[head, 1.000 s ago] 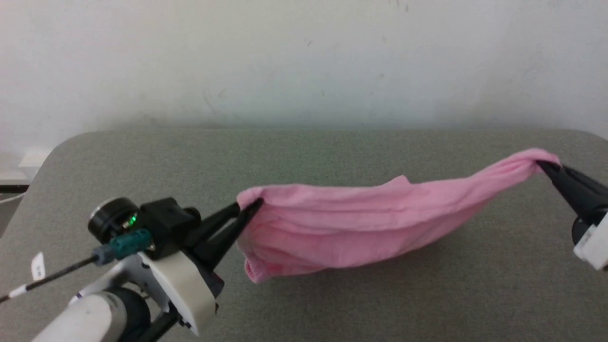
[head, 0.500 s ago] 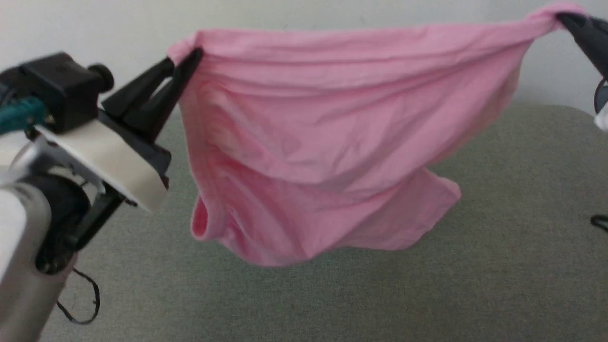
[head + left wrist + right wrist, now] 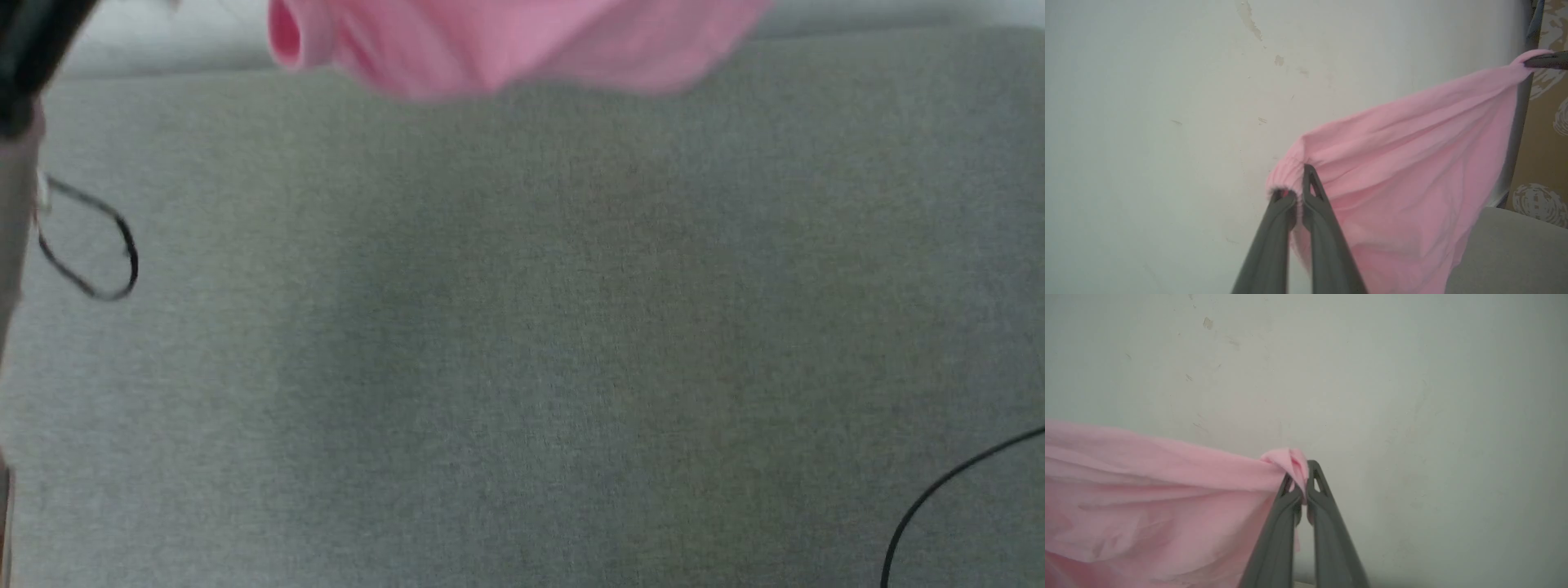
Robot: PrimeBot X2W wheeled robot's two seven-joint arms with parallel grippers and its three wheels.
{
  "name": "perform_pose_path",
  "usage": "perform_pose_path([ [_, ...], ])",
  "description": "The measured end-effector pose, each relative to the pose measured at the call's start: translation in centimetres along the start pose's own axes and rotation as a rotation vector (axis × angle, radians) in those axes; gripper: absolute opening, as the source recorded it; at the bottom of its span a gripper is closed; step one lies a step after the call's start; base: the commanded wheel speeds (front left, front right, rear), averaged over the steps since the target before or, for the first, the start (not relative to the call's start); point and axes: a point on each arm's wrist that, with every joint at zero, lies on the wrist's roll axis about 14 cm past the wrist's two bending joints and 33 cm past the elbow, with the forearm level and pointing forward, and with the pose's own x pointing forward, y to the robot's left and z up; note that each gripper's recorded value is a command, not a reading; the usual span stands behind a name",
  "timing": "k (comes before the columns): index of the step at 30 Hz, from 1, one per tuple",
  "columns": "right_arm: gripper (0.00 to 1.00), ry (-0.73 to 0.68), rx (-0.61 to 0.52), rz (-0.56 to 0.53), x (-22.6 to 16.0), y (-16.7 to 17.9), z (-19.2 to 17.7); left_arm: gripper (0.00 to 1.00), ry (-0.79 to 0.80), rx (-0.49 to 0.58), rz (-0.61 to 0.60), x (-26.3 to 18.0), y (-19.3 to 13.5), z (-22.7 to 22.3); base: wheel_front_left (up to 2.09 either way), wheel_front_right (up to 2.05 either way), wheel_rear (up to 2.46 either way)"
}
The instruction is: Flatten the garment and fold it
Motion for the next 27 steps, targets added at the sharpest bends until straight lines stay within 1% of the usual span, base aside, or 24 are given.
perform_pose_path([
  [2,0.00,-0.018,0.001,-0.017,1.9,-0.6,-0.7,0.00,-0.014,-0.015,0.017,2.0,0.8,-1.1,0.00,0.00,0.00],
  [5,0.00,-0.022,0.010,-0.032,4.5,-1.2,-2.8,0.00,-0.019,-0.044,0.043,4.5,1.7,-3.4,0.00,0.00,0.00],
  [8,0.00,0.009,0.024,-0.044,6.4,-1.7,-6.3,0.00,-0.001,-0.076,0.061,6.3,2.0,-6.9,0.00,0.00,0.00],
  [11,0.00,0.064,0.046,-0.053,7.5,-2.0,-10.3,0.00,0.036,-0.112,0.065,7.4,1.4,-11.0,0.00,0.00,0.00],
  [14,0.00,0.110,0.076,-0.057,7.9,-2.0,-13.8,0.00,0.090,-0.146,0.050,7.5,-0.1,-15.1,0.00,0.00,0.00],
  [17,0.00,0.188,0.098,-0.057,6.8,-1.8,-18.1,0.00,0.172,-0.175,0.016,6.0,-2.6,-19.4,0.00,0.00,0.00],
  [20,0.00,0.279,0.110,-0.055,4.5,-1.4,-22.3,0.00,0.248,-0.206,-0.021,3.4,-5.5,-22.8,0.00,0.00,0.00],
  [24,0.00,0.422,0.109,-0.036,0.0,-0.8,-27.2,0.00,0.351,-0.254,-0.056,-1.4,-9.0,-26.2,0.00,0.00,0.00],
  [27,0.00,0.520,0.100,-0.021,-3.9,-0.6,-29.7,0.00,0.429,-0.281,-0.079,-5.5,-11.2,-27.7,0.00,0.00,0.00],
])
